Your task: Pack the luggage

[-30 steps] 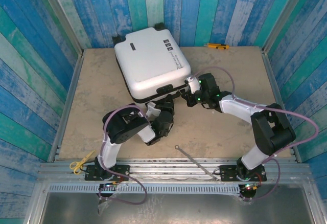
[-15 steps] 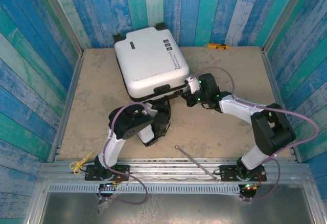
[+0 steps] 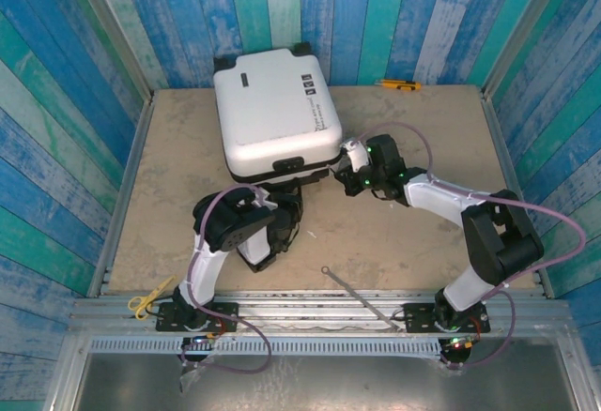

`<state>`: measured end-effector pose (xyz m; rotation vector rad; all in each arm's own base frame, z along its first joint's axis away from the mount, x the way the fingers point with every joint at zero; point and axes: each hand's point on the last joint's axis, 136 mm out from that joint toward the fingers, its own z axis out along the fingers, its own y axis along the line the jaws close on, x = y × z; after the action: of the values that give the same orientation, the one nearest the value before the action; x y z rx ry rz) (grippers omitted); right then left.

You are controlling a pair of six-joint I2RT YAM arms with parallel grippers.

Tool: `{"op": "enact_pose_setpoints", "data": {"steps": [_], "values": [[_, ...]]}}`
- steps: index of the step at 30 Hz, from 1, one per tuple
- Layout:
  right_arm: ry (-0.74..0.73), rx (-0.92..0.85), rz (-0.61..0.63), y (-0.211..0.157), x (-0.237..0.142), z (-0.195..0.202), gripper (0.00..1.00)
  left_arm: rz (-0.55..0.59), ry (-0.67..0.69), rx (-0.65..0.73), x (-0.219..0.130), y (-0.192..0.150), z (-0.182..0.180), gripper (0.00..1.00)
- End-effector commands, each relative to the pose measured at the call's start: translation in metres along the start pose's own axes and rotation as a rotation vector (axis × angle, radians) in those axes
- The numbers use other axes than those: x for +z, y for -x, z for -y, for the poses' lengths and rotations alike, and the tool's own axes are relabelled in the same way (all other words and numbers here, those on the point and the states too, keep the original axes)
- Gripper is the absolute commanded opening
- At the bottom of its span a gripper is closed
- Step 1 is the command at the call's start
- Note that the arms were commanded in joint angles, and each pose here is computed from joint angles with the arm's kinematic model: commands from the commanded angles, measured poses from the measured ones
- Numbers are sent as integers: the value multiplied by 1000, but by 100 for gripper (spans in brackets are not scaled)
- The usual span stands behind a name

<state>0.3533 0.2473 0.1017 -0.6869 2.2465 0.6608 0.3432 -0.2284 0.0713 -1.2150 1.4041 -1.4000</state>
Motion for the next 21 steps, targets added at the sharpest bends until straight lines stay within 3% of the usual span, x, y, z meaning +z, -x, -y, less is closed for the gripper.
{"op": "enact_pose_setpoints", "data": {"steps": [1,12,21], "values": [[-98,58,-104,-30,-9,34,0,235,1,-10,-24,78,-6,0],[-62,-6,-96,-9,-11,46,0,358,112,55,-72,148,-4,0],[-27,-13,-130,4,14,51,0,407,347,305,-106,186,0,0]]}}
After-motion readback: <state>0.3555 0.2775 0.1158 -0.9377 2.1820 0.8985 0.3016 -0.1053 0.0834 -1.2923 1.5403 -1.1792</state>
